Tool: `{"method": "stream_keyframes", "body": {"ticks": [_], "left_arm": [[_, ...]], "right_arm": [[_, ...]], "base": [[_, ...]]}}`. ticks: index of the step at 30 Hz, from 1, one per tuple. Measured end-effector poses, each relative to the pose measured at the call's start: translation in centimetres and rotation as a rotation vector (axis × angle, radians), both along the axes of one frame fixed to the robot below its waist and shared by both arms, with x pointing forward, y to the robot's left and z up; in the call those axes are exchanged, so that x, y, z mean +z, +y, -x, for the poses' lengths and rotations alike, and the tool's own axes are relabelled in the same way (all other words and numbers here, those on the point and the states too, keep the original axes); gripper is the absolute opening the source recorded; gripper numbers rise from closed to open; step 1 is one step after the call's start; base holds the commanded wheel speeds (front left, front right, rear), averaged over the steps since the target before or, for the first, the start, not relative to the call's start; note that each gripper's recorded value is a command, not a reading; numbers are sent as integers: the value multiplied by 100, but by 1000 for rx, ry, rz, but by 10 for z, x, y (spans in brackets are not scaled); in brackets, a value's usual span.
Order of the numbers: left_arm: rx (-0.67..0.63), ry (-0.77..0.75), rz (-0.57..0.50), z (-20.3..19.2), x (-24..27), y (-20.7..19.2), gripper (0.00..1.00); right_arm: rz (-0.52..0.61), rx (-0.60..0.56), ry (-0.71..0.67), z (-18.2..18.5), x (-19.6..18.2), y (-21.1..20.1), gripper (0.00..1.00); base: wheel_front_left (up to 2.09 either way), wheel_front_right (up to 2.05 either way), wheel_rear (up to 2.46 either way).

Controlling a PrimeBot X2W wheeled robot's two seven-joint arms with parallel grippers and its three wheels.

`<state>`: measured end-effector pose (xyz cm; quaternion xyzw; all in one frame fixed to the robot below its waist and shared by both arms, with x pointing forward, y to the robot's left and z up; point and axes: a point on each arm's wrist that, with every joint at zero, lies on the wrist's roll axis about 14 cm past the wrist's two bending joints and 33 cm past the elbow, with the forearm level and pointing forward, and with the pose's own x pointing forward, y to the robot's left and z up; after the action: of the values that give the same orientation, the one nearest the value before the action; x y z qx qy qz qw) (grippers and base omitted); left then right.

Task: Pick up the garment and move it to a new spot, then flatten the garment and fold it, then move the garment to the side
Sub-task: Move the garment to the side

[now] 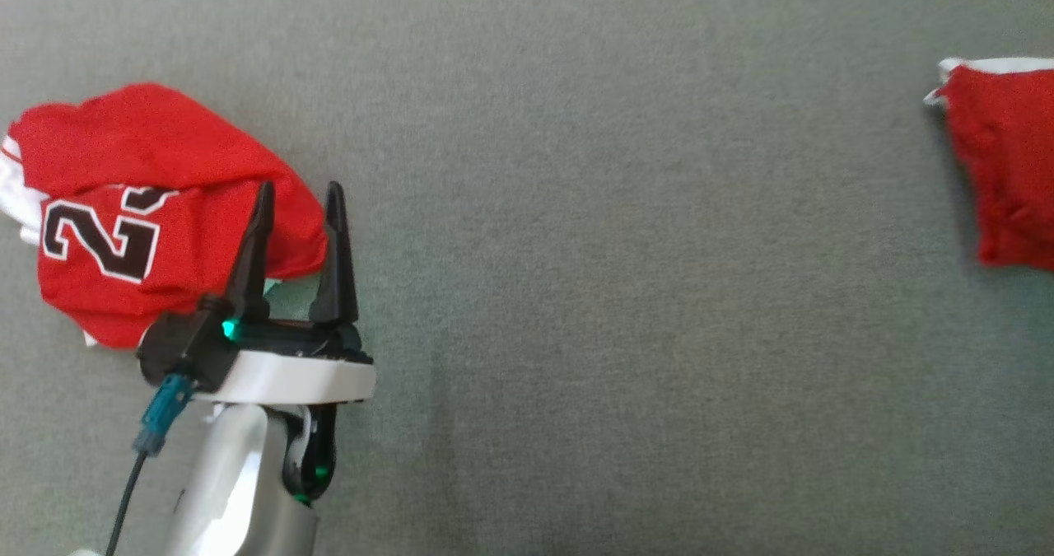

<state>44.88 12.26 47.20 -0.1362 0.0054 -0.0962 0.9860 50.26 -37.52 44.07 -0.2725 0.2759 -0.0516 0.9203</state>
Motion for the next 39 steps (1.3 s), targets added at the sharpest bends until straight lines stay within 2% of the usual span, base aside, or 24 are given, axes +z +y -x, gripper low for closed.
{"method": "stream_keyframes", "body": {"ticks": [4, 7, 14, 20, 26, 32, 35, 39], "left_arm": [[9, -39, 3, 5, 16, 2, 100], [15, -58, 5, 15, 25, 4, 100], [37, -105, 6, 41, 45, 10, 100], [73, -133, 2, 68, 56, 18, 100], [124, -112, 34, 82, 50, 32, 100], [140, -90, 48, 91, 43, 36, 100], [146, -69, 53, 94, 36, 38, 100], [152, -46, 47, 96, 28, 40, 100]], "right_arm": [[-25, 22, -86, -2, 24, 15, 100], [-94, 46, -193, -6, 47, 39, 100], [-318, 156, -456, -4, 97, 122, 100], [-525, 243, -624, 29, 125, 191, 100], [-674, 237, -659, 69, 108, 214, 100], [-761, 203, -543, 115, 53, 227, 100], [-784, 203, -491, 135, 34, 237, 100], [-779, 224, -499, 138, 37, 242, 100]], "base": [[0, 0, 0], [0, 0, 0], [0, 0, 0], [0, 0, 0], [0, 0, 0], [0, 0, 0], [0, 0, 0], [0, 0, 0]]}}
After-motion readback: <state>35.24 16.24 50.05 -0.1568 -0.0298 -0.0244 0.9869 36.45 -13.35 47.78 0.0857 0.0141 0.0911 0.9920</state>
